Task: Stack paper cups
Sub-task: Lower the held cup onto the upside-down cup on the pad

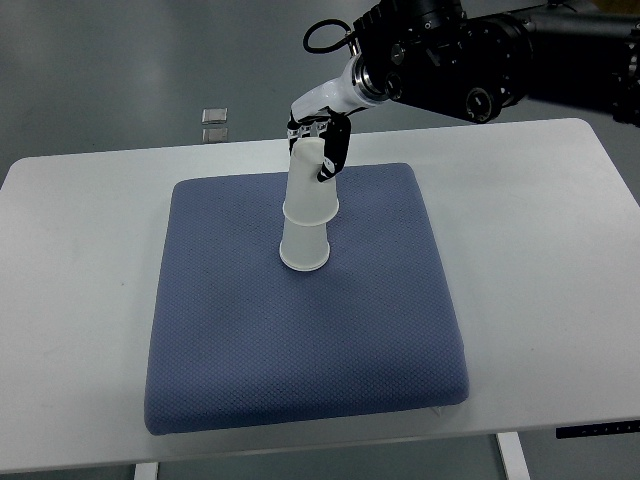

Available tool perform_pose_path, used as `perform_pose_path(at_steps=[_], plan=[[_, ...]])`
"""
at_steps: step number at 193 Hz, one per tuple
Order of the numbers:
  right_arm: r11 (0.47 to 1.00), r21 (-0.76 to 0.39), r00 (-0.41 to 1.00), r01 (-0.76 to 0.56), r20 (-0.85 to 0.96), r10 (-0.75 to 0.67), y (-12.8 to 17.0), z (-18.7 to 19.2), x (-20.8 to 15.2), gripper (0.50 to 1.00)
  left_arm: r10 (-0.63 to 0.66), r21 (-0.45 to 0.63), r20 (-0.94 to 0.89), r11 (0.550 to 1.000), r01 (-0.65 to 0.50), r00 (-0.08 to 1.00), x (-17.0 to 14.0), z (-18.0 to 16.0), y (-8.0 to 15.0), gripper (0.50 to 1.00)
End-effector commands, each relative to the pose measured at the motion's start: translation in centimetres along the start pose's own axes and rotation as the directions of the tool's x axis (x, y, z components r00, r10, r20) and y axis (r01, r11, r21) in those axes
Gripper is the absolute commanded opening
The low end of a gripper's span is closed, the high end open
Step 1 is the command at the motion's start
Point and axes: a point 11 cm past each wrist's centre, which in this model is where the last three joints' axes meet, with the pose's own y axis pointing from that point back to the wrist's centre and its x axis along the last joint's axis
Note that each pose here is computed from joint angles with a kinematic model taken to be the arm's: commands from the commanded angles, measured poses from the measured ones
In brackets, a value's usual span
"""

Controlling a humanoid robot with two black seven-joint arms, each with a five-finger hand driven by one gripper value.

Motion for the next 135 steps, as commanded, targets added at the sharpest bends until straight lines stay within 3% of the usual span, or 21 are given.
perform_pose_path(at_steps=[1, 60, 135], plan=[[1.0, 0.006, 1.0, 0.001, 0.006, -0.001, 0.0, -0.1, 0.0, 0.648, 0.002, 0.0, 0.0, 1.0, -0.002, 1.0, 0.1, 0.0, 0.0, 1.0], [0.998, 0.065, 0.997, 0.001, 0.074, -0.006, 0.0, -1.3, 0.1, 0.697, 0.002, 0.0, 0.0, 1.0, -0.002, 1.0, 0.1, 0.0, 0.0, 1.0], [0.998, 0.061, 0.995, 0.03, 0.094, -0.036, -1.2, -0.4, -1.7, 0.713, 0.003, 0.0, 0.0, 1.0, -0.003, 1.0, 0.1, 0.0, 0.0, 1.0]])
